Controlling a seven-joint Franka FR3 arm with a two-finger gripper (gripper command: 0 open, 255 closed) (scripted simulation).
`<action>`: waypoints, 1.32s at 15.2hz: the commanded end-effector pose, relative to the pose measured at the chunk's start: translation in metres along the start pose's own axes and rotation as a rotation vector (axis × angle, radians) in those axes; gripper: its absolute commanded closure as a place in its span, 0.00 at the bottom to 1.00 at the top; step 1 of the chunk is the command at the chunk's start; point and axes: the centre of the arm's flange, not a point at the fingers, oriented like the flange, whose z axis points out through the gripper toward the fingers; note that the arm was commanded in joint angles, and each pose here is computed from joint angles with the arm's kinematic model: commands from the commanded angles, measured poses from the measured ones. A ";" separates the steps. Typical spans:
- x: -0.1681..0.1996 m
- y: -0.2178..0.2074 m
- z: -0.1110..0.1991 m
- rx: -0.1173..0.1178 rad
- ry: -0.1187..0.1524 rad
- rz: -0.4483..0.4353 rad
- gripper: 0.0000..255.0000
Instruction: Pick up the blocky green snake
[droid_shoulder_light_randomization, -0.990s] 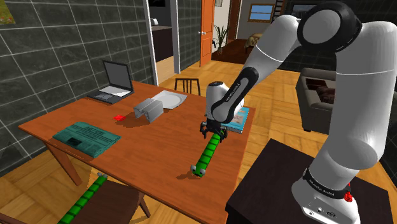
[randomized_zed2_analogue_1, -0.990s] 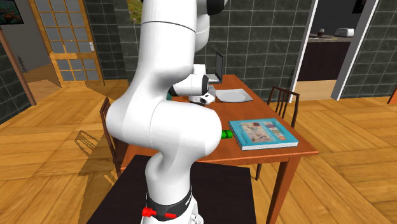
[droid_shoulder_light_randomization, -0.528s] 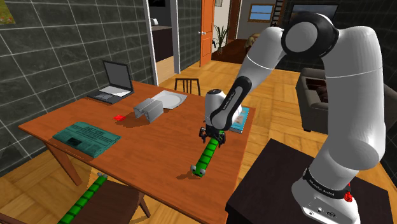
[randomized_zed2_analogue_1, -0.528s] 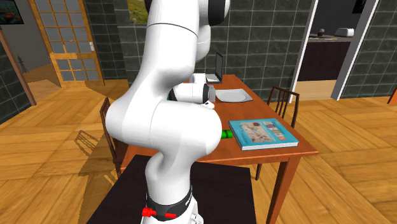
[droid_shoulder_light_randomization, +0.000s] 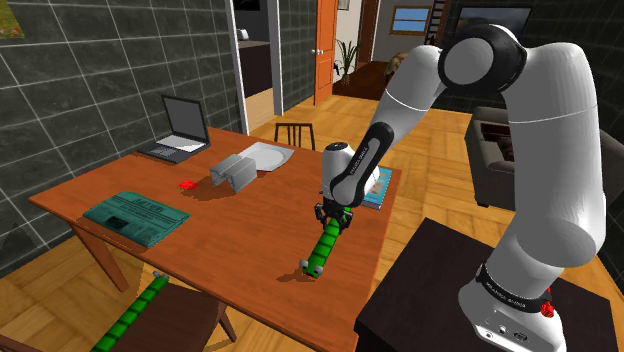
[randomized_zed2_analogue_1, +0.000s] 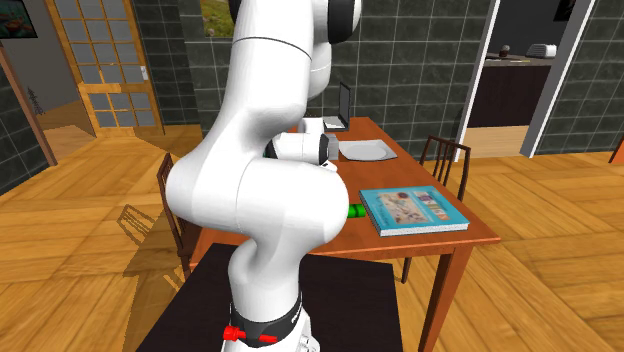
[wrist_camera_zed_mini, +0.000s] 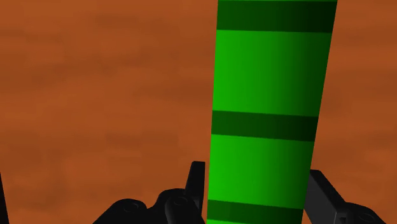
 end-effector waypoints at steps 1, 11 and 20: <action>0.000 0.000 0.000 0.000 0.000 0.000 1.00; 0.000 0.002 -0.036 0.001 0.000 0.000 1.00; 0.000 0.003 -0.079 0.001 0.000 0.000 1.00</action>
